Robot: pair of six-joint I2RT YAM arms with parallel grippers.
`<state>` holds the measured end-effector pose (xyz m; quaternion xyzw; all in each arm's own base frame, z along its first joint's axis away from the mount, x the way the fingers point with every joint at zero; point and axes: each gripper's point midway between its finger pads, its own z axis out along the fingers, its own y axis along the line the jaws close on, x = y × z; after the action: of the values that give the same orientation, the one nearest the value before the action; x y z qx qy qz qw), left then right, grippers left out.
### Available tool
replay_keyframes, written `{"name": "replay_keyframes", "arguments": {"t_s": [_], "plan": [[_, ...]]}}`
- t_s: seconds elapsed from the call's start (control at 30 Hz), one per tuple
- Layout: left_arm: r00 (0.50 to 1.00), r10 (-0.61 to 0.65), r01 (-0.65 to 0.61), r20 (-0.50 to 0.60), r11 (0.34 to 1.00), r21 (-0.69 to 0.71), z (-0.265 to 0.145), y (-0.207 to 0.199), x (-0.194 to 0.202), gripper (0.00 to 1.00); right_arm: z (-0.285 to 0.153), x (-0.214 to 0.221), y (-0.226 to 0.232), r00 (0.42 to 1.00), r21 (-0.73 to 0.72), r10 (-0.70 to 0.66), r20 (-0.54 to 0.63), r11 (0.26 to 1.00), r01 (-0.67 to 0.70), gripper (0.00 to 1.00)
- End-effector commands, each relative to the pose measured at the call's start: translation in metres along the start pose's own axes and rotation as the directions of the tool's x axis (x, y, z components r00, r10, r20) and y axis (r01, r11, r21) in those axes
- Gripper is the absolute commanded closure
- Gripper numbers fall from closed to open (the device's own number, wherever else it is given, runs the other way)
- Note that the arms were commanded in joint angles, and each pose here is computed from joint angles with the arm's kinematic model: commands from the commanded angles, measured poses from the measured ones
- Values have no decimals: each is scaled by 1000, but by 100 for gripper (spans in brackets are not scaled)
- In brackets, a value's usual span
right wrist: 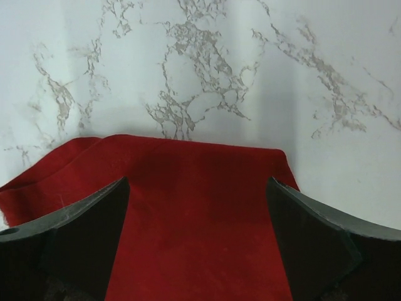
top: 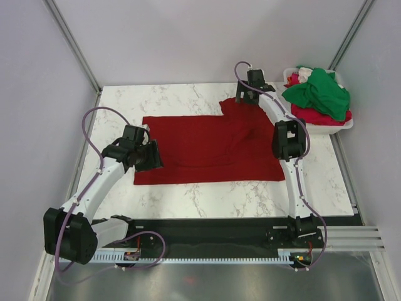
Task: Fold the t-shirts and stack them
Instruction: Fold the tshirt
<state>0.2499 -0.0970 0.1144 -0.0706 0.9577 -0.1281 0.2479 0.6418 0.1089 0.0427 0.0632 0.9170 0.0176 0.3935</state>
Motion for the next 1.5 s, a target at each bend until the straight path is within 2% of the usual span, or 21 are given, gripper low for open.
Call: {"name": "replay_keyframes", "arguments": {"t_s": [0.0, 0.27, 0.3, 0.37, 0.4, 0.5, 0.6, 0.67, 0.77, 0.87, 0.97, 1.0, 1.03, 1.13, 1.17, 1.23, 1.33, 1.37, 1.4, 1.47], "plan": [[1000, 18, -18, 21, 1000, -3, 0, 0, -6, 38, 5, -21, 0, 996, 13, -28, 79, 1000, 27, 2], [1000, 18, -18, 17, 1000, -7, 1, 1, -5, 38, 17, -22, -5, 994, 41, -27, 110, 999, 23, 2], [1000, 16, -16, 18, 1000, -9, 1, 1, -6, 38, 20, -23, -4, 993, 38, -24, 117, 999, 20, 5], [1000, 18, -17, 14, 1000, -10, 2, 2, -5, 38, 23, -21, -3, 993, 30, -22, 117, 999, 19, 17], [1000, 16, -16, 14, 1000, -8, 2, 1, -5, 38, 27, -15, -2, 994, 30, -26, 108, 999, 23, 34], [1000, 17, -17, 11, 1000, -8, 3, 1, -5, 38, 31, -8, -2, 995, 27, -27, 93, 999, 24, 54], [1000, 17, -17, 2, 1000, -6, 4, 1, -3, 38, 31, -4, -3, 996, 29, -20, 82, 999, 18, 72], [1000, 17, -17, 3, 1000, -8, 4, 1, -3, 38, 28, -6, -1, 996, 28, -22, 85, 999, 20, 75], [1000, 5, -5, 12, 999, -46, 6, 7, -9, 38, 6, -32, 6, 992, -5, 4, 128, 1000, -4, 90], [996, -88, 89, 12, 995, -54, 12, 12, -31, 34, -17, -50, 11, 987, -31, 36, 157, 999, -31, 92], [984, -167, 170, 66, 985, -39, 26, 11, -75, 28, -30, -53, 15, 986, -58, 69, 154, 996, -60, 95], [979, -175, 180, 105, 983, -32, 26, 9, -97, 28, -31, -48, 18, 987, -75, 84, 138, 994, -74, 96], [978, -188, 194, 88, 979, -66, 46, 15, -104, 28, -32, -45, 21, 988, -95, 93, 124, 992, -82, 97], [966, -233, 238, 113, 970, -41, 59, 16, -146, 32, -39, -36, 26, 989, -130, 119, 88, 986, -107, 100], [955, -271, 276, 119, 961, -30, 70, 25, -164, 37, -44, -37, 27, 988, -134, 126, 87, 984, -114, 100], [944, -304, 310, 126, 950, -31, 81, 34, -181, 37, -41, -20, 26, 987, -139, 157, 45, 979, -149, 100], [947, -280, 291, 159, 956, -46, 98, 39, -213, 37, -39, -3, 33, 977, -177, 213, 12, 962, -208, 100], [939, -292, 306, 182, 950, -54, 103, 54, -231, 37, -40, -7, 36, 971, -195, 236, 29, 954, -226, 100], [940, -283, 297, 189, 954, -50, 106, 54, -238, 37, -36, 9, 39, 970, -211, 242, -6, 948, -238, 100], [944, -253, 268, 213, 963, -42, 110, 55, -258, 36, -34, 10, 44, 961, -238, 275, 4, 934, -267, 100]]}}
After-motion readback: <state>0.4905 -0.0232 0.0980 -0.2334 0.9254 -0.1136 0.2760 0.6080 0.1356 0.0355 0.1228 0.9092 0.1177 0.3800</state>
